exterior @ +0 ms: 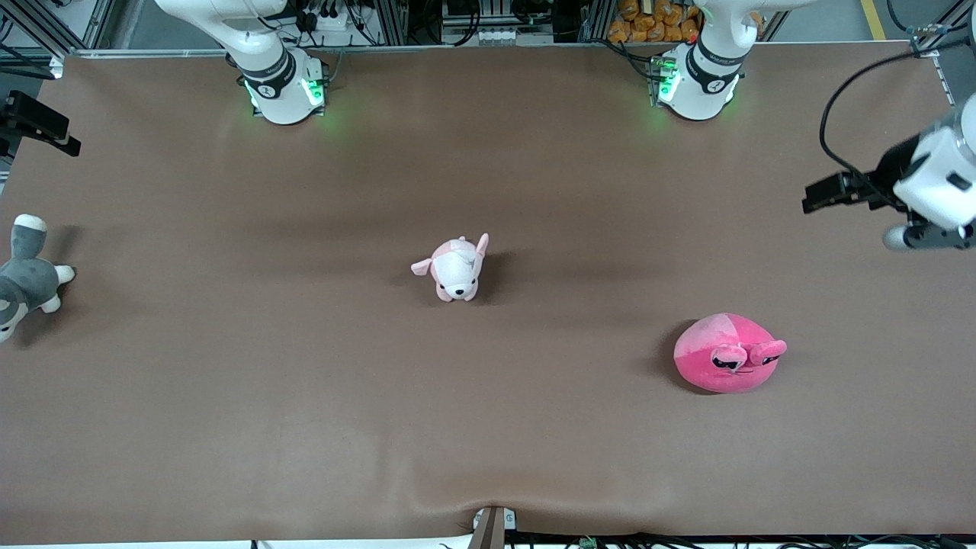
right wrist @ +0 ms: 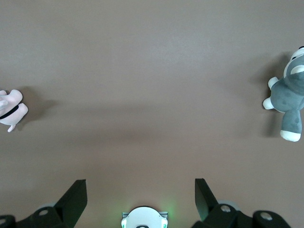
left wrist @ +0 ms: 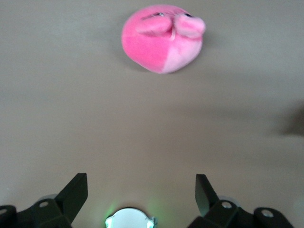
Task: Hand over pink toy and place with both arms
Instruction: 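Reach the left gripper down to the pink plush and grasp it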
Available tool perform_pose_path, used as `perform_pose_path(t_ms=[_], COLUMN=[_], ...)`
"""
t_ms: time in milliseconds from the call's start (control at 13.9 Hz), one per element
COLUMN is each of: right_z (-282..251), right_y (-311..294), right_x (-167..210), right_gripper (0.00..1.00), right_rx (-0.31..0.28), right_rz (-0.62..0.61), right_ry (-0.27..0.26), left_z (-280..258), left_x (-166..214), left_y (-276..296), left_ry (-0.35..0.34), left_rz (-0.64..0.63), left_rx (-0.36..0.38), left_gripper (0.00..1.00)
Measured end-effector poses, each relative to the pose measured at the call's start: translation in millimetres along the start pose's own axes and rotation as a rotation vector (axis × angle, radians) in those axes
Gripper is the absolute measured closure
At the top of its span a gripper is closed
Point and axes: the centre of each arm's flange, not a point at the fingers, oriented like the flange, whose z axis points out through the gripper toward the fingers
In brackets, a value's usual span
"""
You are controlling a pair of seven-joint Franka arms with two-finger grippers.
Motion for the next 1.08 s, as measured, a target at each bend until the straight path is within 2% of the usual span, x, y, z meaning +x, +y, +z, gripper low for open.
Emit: perform_pose_path(t_ms=[359, 718, 1077], right_z=[0.2, 0.2, 3.8], right_y=[0.0, 0.6, 0.8], right_x=[0.1, 0.1, 1.0], right_gripper=[0.0, 0.0, 0.0], right_rx=[0.0, 0.0, 0.001], right_rz=[0.0, 0.001, 0.002], right_ry=[-0.001, -0.001, -0.017], left_z=[60.1, 129.5, 176.0], left_x=[47.2, 60.6, 73.2], left_y=[-5.3, 9.0, 14.5], left_ry=[-0.025, 0.011, 0.058], left_rz=[-0.243, -0.432, -0.812], left_rx=[-0.005, -0.02, -0.062], left_gripper=[0.0, 0.0, 0.0])
